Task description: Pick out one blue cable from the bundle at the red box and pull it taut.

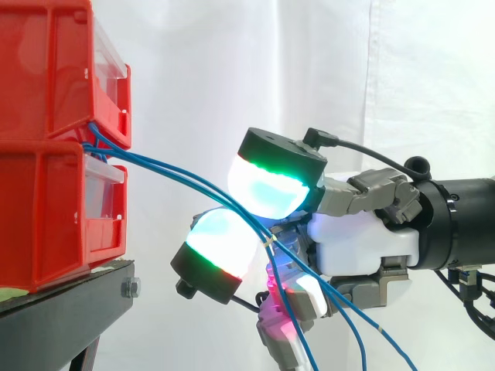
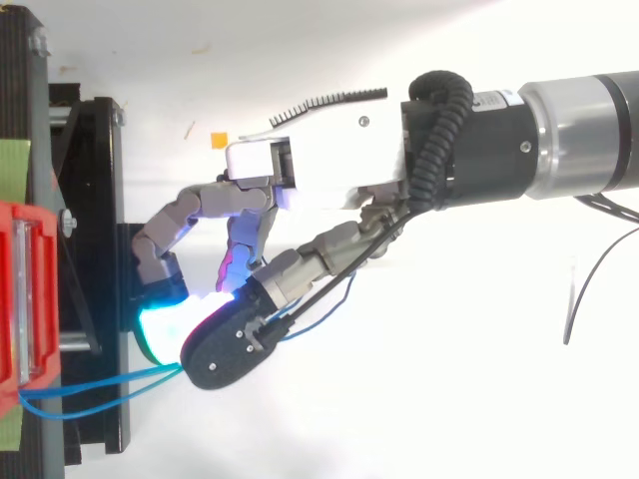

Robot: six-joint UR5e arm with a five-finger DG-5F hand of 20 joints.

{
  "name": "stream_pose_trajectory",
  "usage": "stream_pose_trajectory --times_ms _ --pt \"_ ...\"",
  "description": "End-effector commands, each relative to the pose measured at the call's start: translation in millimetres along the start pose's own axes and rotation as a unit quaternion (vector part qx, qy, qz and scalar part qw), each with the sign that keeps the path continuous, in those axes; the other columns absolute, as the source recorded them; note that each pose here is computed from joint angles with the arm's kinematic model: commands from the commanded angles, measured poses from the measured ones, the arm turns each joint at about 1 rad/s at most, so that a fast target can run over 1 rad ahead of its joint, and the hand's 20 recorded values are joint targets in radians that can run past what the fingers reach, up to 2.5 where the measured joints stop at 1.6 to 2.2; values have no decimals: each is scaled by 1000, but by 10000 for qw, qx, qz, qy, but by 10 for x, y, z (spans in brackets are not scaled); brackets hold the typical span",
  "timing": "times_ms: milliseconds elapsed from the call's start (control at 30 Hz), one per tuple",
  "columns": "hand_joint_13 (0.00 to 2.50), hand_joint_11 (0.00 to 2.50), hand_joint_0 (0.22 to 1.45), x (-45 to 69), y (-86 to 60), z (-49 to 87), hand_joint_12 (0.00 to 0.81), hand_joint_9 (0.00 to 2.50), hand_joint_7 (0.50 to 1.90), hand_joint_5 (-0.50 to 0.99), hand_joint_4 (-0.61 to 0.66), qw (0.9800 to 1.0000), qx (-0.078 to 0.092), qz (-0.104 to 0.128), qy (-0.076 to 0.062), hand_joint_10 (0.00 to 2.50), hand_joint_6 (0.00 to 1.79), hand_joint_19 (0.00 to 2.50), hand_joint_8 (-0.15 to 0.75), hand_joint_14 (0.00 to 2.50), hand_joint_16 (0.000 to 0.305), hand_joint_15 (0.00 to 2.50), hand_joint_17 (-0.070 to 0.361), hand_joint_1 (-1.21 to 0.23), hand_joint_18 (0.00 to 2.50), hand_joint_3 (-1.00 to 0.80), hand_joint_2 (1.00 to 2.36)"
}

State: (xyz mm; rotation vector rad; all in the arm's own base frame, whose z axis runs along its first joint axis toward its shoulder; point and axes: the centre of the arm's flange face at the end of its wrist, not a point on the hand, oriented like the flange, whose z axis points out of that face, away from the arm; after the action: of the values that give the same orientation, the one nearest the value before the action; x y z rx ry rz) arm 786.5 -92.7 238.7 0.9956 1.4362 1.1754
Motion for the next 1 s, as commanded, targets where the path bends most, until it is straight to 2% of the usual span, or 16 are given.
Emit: stream_pose_trajectory --times_ms 0,267,367,467,567,633,767,867,967 --pt "993 557 610 14 -7 5 317 1203 1135 -72 98 10000 7 1 0 21 649 763 291 24 35 682 80 -422 747 -500 1000" --pt "1002 563 495 16 -12 4 352 1199 1057 -85 134 10000 7 1 0 21 678 738 328 22 41 665 92 -451 757 -500 1000" --pt "1014 564 461 23 9 9 364 1212 1013 -91 154 10000 -10 -2 5 18 692 722 343 22 44 666 100 -516 782 -500 1000" --pt "1038 582 443 25 2 6 380 1223 966 -101 174 10000 -2 -1 6 18 711 715 358 20 47 662 105 -648 816 -500 1000" --pt "1029 642 477 25 2 6 373 1209 919 -121 165 10000 -2 -1 6 22 748 726 358 22 46 665 103 -762 838 -500 1000" --pt "1015 685 585 27 -10 7 345 1197 893 -138 115 10000 5 0 8 22 795 757 327 24 42 673 94 -813 815 -500 1000" --pt "1032 696 696 25 2 6 339 1216 902 -150 76 10000 -2 -1 6 22 872 748 320 24 41 674 93 -801 828 -493 1000" --pt "1043 724 701 23 9 9 342 1236 929 -152 36 10000 -10 -2 5 24 910 742 323 25 41 673 92 -792 837 -354 1012" --pt "1044 726 700 26 2 6 342 1244 915 -149 46 10000 -4 -1 14 24 923 742 324 25 41 677 93 -771 837 -331 1013"
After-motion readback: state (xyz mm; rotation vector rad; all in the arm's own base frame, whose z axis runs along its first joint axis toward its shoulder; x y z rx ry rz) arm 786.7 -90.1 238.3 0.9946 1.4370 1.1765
